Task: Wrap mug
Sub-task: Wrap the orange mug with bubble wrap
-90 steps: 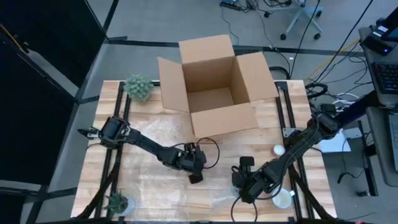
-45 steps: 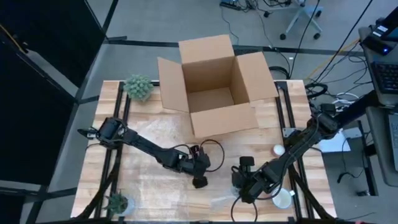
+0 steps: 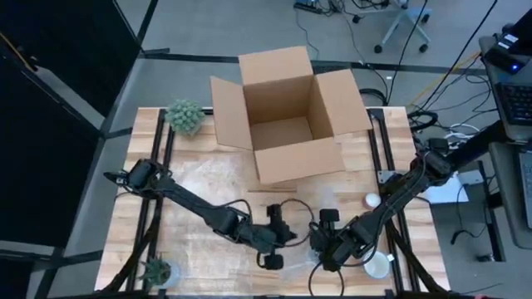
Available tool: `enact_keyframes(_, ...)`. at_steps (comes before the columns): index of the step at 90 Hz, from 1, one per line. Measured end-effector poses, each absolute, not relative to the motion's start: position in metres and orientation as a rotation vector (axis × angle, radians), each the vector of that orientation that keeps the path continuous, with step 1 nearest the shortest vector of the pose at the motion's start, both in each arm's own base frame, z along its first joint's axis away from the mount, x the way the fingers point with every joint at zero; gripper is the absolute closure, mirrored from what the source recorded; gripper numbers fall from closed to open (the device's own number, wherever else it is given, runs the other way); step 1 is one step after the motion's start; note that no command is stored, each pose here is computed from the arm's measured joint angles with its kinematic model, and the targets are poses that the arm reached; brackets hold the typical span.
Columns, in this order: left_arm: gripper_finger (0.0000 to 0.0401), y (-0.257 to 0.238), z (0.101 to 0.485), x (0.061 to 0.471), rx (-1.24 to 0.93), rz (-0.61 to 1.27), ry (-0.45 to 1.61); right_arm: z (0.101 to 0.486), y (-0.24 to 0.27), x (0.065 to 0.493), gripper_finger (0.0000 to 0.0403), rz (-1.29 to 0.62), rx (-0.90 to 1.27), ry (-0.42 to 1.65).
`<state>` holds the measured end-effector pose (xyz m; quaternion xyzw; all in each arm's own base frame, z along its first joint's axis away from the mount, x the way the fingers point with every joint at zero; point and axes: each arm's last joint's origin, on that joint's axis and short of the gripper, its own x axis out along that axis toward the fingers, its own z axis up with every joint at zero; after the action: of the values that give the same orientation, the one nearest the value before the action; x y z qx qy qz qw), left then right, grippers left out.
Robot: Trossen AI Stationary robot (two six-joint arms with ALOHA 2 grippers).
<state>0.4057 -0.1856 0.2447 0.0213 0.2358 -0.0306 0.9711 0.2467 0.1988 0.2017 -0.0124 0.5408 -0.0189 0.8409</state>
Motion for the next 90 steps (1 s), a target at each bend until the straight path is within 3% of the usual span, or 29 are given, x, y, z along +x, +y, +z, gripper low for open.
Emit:
enact_keyframes(12, 0.0401, -0.194, 0.242, 0.412, 0.031, -0.173, 0.418, 0.202, 0.198, 0.249, 0.0198, -0.039, -0.012, 1.130)
enact_keyframes(30, 0.0401, -0.195, 0.207, 0.436, -0.026, -0.244, 0.339, 0.203, 0.200, 0.252, 0.0198, -0.030, 0.005, 1.103)
enact_keyframes(57, 0.0401, -0.191, 0.157, 0.455, -0.109, -0.242, 0.365, 0.205, 0.200, 0.251, 0.0198, -0.022, 0.011, 1.111)
enact_keyframes(90, 0.0401, -0.191, 0.157, 0.456, -0.106, -0.238, 0.366, 0.267, 0.199, 0.233, 0.0198, 0.042, 0.025, 1.116)
